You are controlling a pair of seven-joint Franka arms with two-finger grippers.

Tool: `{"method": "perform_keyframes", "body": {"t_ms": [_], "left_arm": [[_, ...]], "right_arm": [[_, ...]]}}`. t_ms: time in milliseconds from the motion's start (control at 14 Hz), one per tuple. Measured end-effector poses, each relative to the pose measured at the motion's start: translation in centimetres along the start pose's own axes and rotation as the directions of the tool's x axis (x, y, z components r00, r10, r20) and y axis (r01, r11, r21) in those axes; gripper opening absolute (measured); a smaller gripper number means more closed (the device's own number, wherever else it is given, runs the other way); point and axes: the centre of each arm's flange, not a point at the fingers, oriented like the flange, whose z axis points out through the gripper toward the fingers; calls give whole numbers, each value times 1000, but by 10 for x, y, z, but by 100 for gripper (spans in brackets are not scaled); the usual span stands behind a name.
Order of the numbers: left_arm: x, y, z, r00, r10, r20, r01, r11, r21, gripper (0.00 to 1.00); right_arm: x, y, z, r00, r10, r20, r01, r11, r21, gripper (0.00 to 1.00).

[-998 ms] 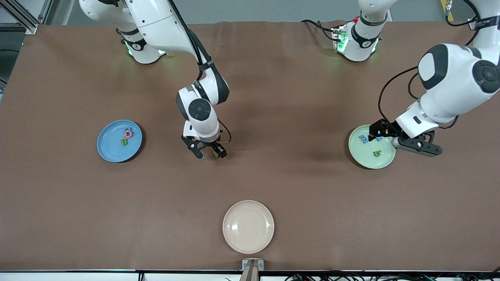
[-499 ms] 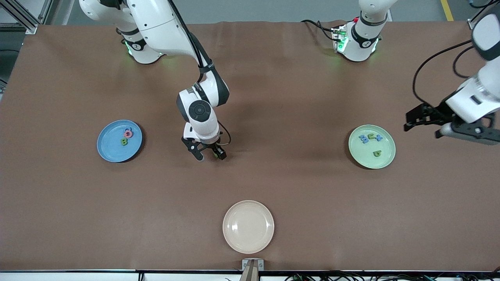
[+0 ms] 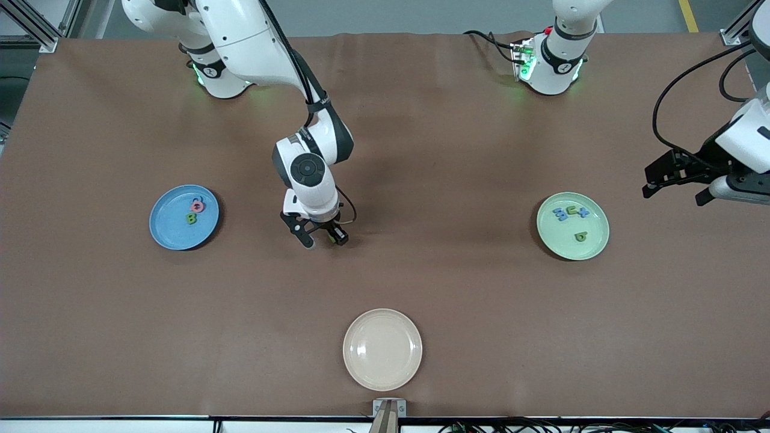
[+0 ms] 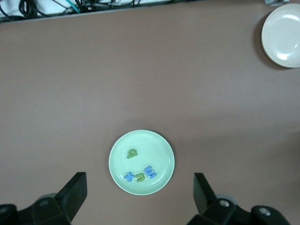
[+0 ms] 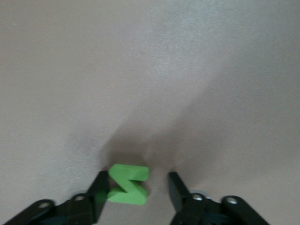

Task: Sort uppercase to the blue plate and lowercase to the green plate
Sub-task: 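Grasp the green N with the right gripper while the left gripper withdraws, then carry the green N over the blue plate and open the right gripper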

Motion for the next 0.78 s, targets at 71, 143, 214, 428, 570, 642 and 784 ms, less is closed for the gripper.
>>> {"method": "perform_keyframes", "body": {"t_ms": [71,143,214,428,570,642,784], "left_arm": [[2,0,-8,1000,0,-16,0,1000,1,100],[4,-1,-13,1000,-1,-27,1,1000,2,100],[5,-2,-16,999,-1,-33,2,1000,1,100],[7,-4,-15,999,-4,-33,3,1000,-5,100],[7,-5,-13,999,-4,-32,4,1000,-7,100],[7,-5,-13,1000,-4,-31,4,1000,-7,100],[7,-5,-13,1000,-4,-31,4,1000,-7,100]], "right_arm": [[0,-1,-1,1000,0,0,0,1000,2,47],[0,-1,-1,1000,0,0,0,1000,2,46],[0,-2,-2,1000,0,0,0,1000,4,38],[0,-2,-4,1000,-2,1,2,1000,4,35],[1,-2,-4,999,-42,2,42,999,1,35],[4,0,-4,997,-74,5,74,997,-14,35],[23,10,-3,992,-120,34,123,987,-100,35]]}}
